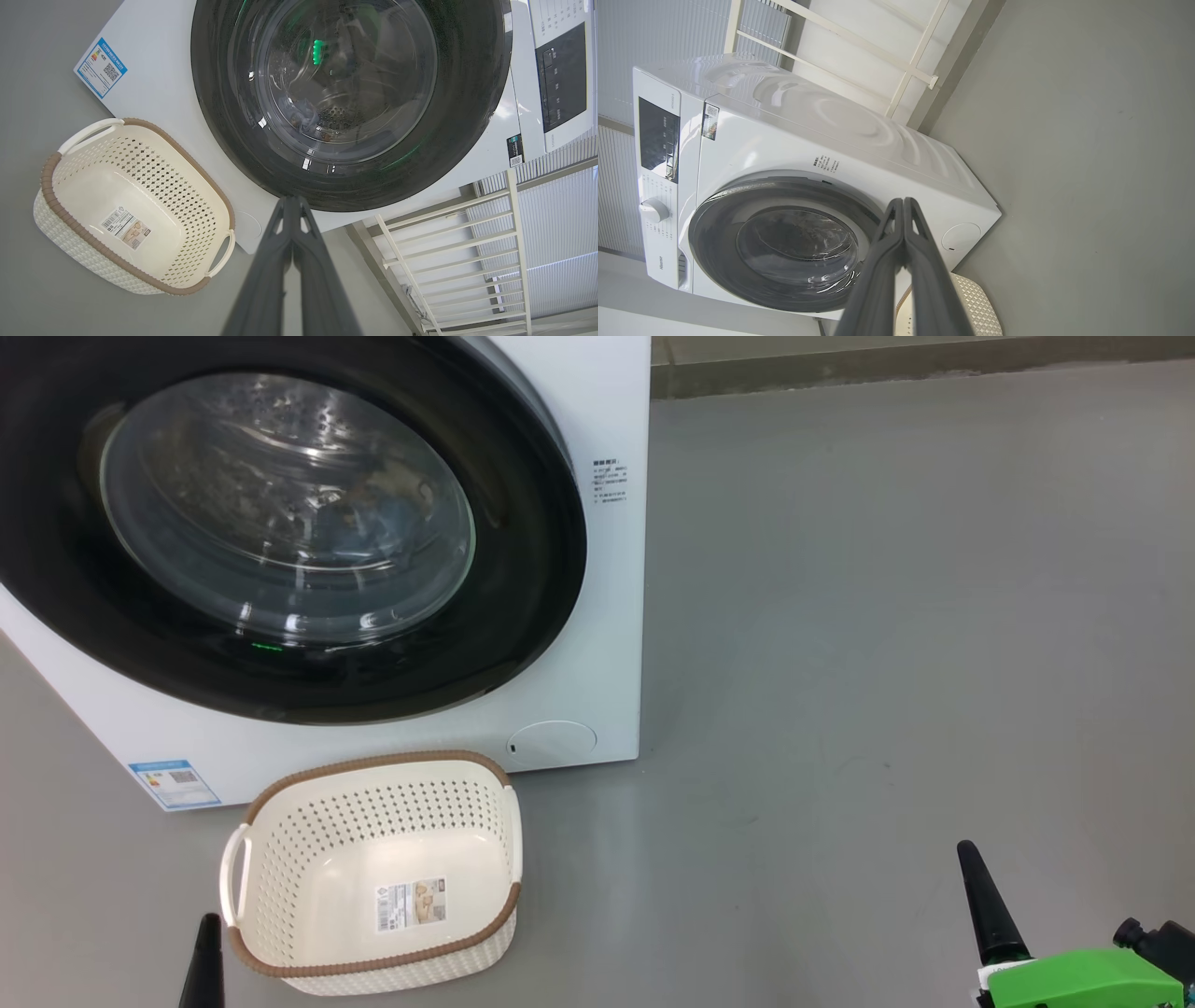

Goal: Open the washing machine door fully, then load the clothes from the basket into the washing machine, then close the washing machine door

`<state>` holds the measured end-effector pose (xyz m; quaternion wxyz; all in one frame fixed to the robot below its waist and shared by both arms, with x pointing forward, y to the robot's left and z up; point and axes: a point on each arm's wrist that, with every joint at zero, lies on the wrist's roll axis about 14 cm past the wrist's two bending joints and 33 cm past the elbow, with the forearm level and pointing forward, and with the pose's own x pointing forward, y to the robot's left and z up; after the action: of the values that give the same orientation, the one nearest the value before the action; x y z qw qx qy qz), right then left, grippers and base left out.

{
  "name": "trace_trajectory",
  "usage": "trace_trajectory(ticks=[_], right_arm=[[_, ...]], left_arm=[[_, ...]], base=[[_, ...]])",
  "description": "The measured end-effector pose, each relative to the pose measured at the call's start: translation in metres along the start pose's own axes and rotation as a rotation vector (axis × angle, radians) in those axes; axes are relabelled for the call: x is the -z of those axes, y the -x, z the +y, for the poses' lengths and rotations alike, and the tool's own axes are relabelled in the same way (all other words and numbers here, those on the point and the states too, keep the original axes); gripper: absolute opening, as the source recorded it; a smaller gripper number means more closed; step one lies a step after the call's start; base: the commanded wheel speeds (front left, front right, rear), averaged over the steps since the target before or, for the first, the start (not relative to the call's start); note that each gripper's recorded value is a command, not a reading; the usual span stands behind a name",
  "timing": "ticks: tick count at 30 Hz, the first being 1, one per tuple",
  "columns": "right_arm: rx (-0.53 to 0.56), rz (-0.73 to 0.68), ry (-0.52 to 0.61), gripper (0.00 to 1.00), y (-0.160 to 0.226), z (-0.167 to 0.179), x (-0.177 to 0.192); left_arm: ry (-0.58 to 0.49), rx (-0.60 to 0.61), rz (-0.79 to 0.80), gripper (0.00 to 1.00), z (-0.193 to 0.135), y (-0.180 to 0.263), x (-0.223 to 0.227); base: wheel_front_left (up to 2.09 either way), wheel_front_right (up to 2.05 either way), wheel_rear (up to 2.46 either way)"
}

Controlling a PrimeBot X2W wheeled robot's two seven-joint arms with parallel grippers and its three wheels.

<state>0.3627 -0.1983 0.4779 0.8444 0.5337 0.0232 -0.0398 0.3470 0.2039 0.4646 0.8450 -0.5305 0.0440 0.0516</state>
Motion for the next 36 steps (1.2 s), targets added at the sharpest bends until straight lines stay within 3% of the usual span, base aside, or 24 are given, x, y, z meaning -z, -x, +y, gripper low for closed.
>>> trace_trajectory(ticks=[36], right_arm=[[-0.002, 0.009, -0.381, 0.00, -0.010, -0.001, -0.008]], left_arm=[[0.383, 0.049, 0.045, 0.00, -0.020, -0.021, 0.006]], base=[[0.00, 0.00, 0.00]])
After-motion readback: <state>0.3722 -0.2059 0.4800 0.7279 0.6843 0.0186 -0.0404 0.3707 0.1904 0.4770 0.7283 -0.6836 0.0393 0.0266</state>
